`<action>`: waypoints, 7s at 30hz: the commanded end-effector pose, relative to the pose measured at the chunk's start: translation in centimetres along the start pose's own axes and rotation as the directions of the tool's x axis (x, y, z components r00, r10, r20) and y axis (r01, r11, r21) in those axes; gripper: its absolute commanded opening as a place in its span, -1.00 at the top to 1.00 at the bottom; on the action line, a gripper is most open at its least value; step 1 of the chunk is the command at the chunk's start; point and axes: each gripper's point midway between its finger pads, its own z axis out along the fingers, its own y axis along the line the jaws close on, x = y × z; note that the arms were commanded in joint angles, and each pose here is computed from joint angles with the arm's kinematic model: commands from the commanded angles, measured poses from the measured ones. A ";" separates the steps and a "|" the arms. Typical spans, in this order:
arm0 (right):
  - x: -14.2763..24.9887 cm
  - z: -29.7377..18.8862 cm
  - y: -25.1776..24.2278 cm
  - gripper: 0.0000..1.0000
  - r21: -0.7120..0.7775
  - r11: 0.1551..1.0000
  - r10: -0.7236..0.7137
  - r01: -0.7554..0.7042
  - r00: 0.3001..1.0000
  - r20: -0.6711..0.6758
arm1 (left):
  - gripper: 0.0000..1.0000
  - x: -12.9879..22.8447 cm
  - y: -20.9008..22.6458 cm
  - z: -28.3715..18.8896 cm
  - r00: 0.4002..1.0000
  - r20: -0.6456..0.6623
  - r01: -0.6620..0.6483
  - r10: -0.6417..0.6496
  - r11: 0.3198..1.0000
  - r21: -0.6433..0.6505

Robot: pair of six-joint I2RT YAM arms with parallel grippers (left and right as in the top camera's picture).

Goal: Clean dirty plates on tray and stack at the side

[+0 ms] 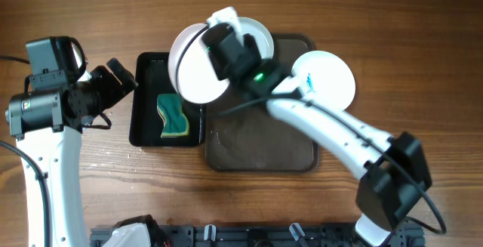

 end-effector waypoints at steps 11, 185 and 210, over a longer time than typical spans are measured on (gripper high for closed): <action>7.6 -13.8 -35.9 0.91 0.288 0.484 0.859 -0.826 0.511 0.021 | -1.00 -0.4 -0.3 -0.5 1.000 0.014 -0.003 0.003 1.000 0.017; 14.5 -5.1 -12.7 0.32 0.077 0.943 0.327 -0.325 0.854 -0.405 | 0.92 14.3 0.7 20.0 0.861 -0.425 -0.353 0.280 0.930 -0.102; 21.4 1.0 -12.5 0.22 0.004 0.949 0.248 -0.314 0.742 -0.623 | 0.92 6.7 -7.8 8.7 0.877 -0.350 -0.355 0.328 0.935 -0.013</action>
